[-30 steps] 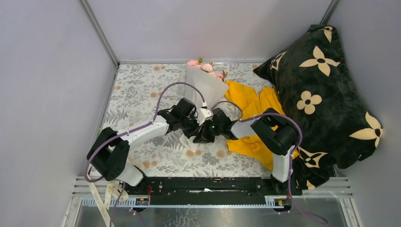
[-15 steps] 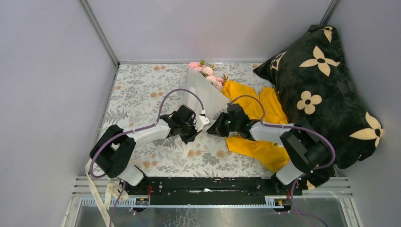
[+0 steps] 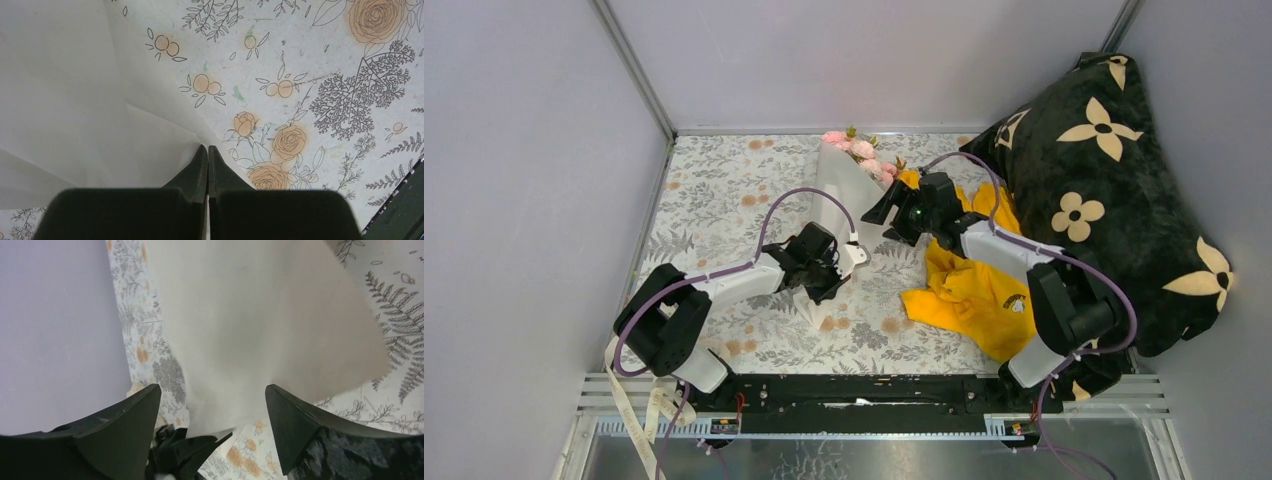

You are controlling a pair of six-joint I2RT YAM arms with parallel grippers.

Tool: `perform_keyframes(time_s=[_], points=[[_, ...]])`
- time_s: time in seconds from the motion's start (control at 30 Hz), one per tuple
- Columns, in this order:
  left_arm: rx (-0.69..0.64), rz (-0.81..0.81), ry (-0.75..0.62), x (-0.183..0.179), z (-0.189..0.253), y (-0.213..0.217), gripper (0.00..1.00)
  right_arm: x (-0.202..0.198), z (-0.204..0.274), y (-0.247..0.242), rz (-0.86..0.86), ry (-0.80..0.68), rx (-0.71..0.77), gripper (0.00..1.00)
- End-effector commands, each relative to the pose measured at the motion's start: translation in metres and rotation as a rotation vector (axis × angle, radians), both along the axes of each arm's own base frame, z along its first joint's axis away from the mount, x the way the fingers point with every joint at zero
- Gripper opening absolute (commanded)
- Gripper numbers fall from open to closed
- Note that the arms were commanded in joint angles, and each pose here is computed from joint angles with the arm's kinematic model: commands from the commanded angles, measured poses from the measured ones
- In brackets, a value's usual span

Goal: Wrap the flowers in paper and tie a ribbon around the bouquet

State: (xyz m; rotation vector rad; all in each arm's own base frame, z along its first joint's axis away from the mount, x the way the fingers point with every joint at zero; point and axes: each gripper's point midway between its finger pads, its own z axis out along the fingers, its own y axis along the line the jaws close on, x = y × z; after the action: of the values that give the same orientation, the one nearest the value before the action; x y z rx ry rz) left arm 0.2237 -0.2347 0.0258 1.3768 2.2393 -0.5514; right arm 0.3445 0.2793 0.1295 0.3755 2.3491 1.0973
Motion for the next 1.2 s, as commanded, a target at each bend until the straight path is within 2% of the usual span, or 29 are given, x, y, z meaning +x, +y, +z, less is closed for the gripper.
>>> perform_keyframes(time_s=[0.0, 0.17, 0.33, 0.67, 0.7, 0.77, 0.9, 0.93, 0.97, 1.0, 1.03, 1.1, 1.17], points=[[-0.003, -0.004, -0.003, 0.0, -0.004, -0.002, 0.0, 0.013, -0.018, 0.002, -0.029, 0.074, -0.051, 0.86], [-0.009, -0.007, -0.001, 0.001, -0.003, -0.004, 0.0, 0.016, -0.014, -0.022, -0.129, 0.034, -0.134, 0.9], [-0.014, -0.005, 0.0, 0.003, -0.001, -0.006, 0.0, 0.006, -0.023, -0.029, -0.147, 0.057, -0.146, 0.91], [-0.001, -0.007, 0.005, 0.001, -0.003, -0.004, 0.0, 0.021, -0.044, 0.008, -0.036, 0.134, -0.064, 0.9], [-0.001, -0.008, 0.004, 0.001, -0.002, -0.004, 0.0, 0.023, -0.044, 0.012, -0.025, 0.128, -0.05, 0.86], [0.0, -0.009, 0.005, 0.0, -0.002, -0.003, 0.0, 0.027, -0.043, 0.017, -0.007, 0.106, -0.031, 0.7], [0.014, -0.019, -0.001, 0.002, 0.008, -0.002, 0.0, 0.032, -0.054, 0.014, 0.012, 0.095, -0.039, 0.04], [0.021, -0.029, 0.004, 0.001, 0.014, -0.001, 0.0, 0.033, -0.061, 0.01, 0.013, 0.091, -0.066, 0.0], [0.026, -0.039, 0.008, 0.0, 0.022, 0.0, 0.1, 0.034, -0.067, 0.006, 0.012, 0.086, -0.1, 0.0], [0.026, -0.053, 0.011, -0.002, 0.032, -0.001, 0.27, 0.034, -0.072, 0.002, 0.018, 0.081, -0.126, 0.0], [0.028, -0.073, 0.018, -0.005, 0.042, 0.0, 0.38, 0.035, -0.077, 0.0, 0.029, 0.074, -0.144, 0.0], [0.02, -0.119, 0.032, -0.011, 0.064, -0.001, 0.54, 0.037, -0.082, -0.002, 0.049, 0.062, -0.165, 0.0], [0.015, -0.167, 0.057, -0.021, 0.086, 0.001, 0.63, 0.039, -0.086, -0.001, 0.066, 0.055, -0.182, 0.0]])
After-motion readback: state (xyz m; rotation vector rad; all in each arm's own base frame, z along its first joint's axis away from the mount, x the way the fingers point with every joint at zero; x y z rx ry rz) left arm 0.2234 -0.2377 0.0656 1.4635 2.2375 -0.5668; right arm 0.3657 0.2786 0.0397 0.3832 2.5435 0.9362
